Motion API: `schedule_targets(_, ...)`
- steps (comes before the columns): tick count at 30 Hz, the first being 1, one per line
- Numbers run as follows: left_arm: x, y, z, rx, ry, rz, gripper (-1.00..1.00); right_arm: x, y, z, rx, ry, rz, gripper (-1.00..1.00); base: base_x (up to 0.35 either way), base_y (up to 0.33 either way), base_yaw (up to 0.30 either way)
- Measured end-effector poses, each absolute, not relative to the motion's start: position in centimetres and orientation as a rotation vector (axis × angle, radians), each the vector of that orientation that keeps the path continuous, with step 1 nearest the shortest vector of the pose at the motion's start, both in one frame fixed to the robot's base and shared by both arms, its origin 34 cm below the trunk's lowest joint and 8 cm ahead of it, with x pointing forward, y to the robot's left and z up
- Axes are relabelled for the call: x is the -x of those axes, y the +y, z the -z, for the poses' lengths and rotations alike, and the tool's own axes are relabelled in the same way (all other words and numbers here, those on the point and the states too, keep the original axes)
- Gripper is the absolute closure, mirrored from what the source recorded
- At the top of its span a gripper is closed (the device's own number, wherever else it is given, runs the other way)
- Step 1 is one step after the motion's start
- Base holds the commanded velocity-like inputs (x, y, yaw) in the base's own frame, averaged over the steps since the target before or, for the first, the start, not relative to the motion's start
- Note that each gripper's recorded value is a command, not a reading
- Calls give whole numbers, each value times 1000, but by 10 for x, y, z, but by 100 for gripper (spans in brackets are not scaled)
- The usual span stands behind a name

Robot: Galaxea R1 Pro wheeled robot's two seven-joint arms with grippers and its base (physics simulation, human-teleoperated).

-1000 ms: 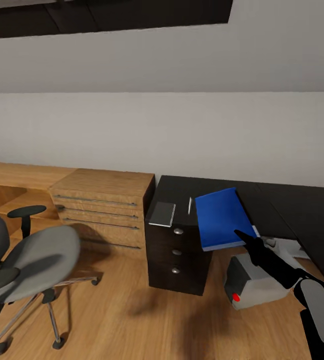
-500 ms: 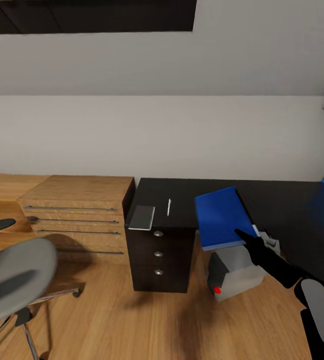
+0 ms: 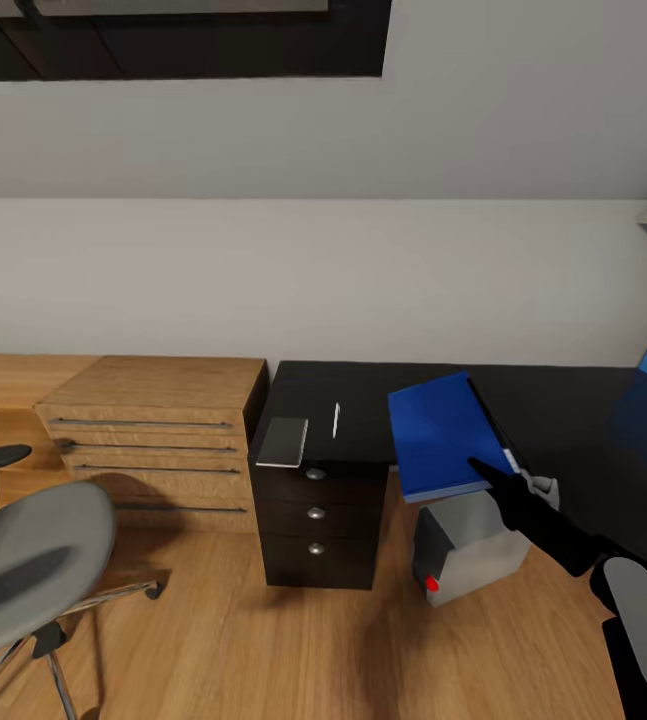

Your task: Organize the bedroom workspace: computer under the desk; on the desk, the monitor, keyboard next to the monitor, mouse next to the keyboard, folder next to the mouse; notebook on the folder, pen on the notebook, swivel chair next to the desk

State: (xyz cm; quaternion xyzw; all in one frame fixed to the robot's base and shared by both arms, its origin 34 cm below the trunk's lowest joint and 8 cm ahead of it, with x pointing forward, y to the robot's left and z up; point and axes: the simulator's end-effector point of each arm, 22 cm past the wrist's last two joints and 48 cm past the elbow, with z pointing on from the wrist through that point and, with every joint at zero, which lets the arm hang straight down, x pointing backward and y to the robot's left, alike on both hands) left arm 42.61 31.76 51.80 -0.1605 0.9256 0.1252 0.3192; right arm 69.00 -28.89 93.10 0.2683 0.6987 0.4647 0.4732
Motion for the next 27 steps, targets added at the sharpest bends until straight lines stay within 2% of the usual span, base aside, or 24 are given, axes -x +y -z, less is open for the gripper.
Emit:
schedule_targets(15,-424,310,-541,426,2444,-318,-100,-690,-289,-956,-659,1708,-1143,100,0,0,-7)
schedule_targets(27,-423,307,-558,427,2449,-313,-100,-690,-289,-979,-663,1692,-1161,100,0,0,-257)
